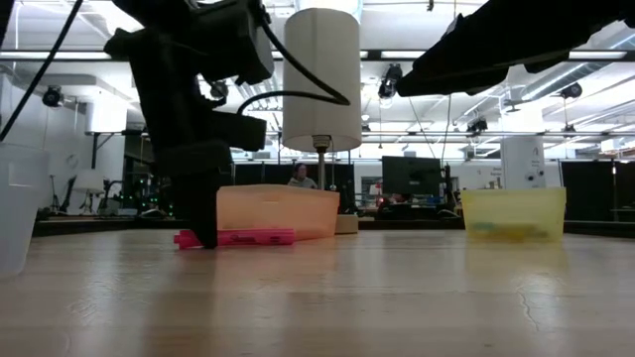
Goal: Pick & Place Markers
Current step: Put the dark pink highlighter pen into the white bin
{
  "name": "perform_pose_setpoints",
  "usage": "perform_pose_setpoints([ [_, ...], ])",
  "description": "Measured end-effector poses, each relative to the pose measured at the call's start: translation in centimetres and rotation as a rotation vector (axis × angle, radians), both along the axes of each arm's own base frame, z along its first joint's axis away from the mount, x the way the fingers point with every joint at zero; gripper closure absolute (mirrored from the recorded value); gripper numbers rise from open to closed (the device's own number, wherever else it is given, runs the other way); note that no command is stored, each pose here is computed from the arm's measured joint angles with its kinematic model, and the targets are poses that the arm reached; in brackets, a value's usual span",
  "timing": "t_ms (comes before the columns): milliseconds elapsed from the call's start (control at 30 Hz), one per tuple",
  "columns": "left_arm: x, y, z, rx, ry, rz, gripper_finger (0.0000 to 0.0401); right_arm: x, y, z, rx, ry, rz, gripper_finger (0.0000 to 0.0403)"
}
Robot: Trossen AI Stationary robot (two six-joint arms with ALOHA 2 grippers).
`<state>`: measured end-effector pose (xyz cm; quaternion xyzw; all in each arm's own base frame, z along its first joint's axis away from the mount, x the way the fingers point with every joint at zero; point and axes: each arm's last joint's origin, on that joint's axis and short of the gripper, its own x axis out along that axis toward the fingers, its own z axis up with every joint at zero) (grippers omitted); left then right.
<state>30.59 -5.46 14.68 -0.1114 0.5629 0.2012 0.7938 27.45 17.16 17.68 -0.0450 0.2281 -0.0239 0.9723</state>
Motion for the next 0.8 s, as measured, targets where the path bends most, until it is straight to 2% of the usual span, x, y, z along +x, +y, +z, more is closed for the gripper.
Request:
perform_pose_setpoints([
  [233, 0.1, -0.1, 0.2, -0.024, 0.002, -0.042, 0.0249, 0.0, 0.0, 0.0, -0.001, 0.001, 0.0, 0.017],
  [533, 0.5, -0.3, 0.9, -0.028, -0.023, -0.125, 0.0355, 0.0, 0.0, 0.0, -0.002, 0.001, -0.001, 0.017],
  [700, 0.8, -0.4, 1.3, -0.034, -0.032, -0.136, 0.036, 0.0, 0.0, 0.0, -0.002, 0.001, -0.001, 0.017],
  [800, 0.9, -0.7, 1.8, -0.079, -0.014, -0.159, 0.0362, 0.0, 0.0, 0.0, -0.002, 0.001, -0.001, 0.017],
])
